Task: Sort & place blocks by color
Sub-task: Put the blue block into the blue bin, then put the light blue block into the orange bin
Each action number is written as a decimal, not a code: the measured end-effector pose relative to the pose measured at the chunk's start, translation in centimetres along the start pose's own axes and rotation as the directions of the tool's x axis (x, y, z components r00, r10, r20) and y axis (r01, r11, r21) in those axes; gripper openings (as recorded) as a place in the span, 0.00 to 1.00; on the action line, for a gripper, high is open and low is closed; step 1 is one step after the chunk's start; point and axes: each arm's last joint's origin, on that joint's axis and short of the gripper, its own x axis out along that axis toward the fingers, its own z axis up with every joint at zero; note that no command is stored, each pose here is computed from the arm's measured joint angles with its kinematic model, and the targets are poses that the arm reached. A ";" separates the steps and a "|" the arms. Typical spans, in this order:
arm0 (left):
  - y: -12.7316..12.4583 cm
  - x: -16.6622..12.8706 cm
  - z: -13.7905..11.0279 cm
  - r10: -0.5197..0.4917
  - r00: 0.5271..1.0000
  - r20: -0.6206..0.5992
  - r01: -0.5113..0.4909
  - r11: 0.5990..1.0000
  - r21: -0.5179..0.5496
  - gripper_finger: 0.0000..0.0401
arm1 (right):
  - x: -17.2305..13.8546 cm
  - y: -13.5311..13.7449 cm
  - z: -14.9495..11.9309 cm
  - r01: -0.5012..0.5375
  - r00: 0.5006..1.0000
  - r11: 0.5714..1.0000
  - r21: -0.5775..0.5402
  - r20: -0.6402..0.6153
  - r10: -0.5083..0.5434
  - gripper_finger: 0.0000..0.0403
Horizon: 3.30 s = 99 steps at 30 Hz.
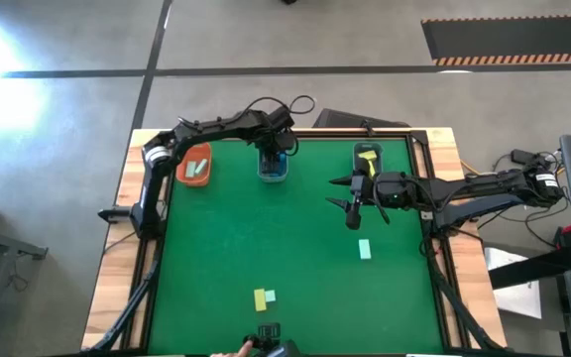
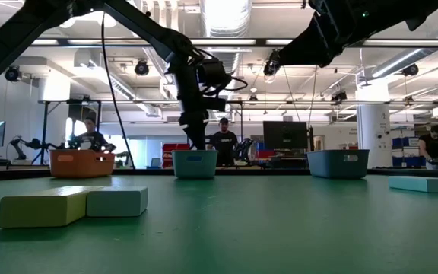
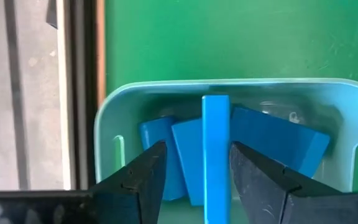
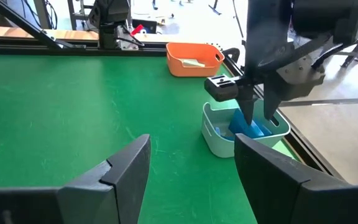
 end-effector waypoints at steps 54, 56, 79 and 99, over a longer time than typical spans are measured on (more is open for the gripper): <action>-17.4 -14.4 -7.6 0.113 0.466 0.878 0.092 0.980 -0.175 0.40 | 2.2 6.7 -6.0 0.286 0.759 0.782 0.555 -0.629 0.168 0.54; -17.4 -14.5 -7.6 0.116 0.466 0.877 0.081 0.982 -0.173 0.40 | 1.8 7.2 -6.0 0.380 0.682 0.773 0.508 -0.718 0.137 0.54; -17.4 -14.4 -7.6 0.119 0.466 0.877 0.051 0.986 -0.161 0.40 | 2.7 12.2 -6.2 0.751 0.268 0.633 0.189 -0.963 -0.029 0.54; -17.4 -14.4 -7.6 0.119 0.467 0.876 0.050 0.986 -0.161 0.40 | 2.6 12.9 -9.3 0.784 0.241 0.598 0.166 -0.969 -0.047 0.54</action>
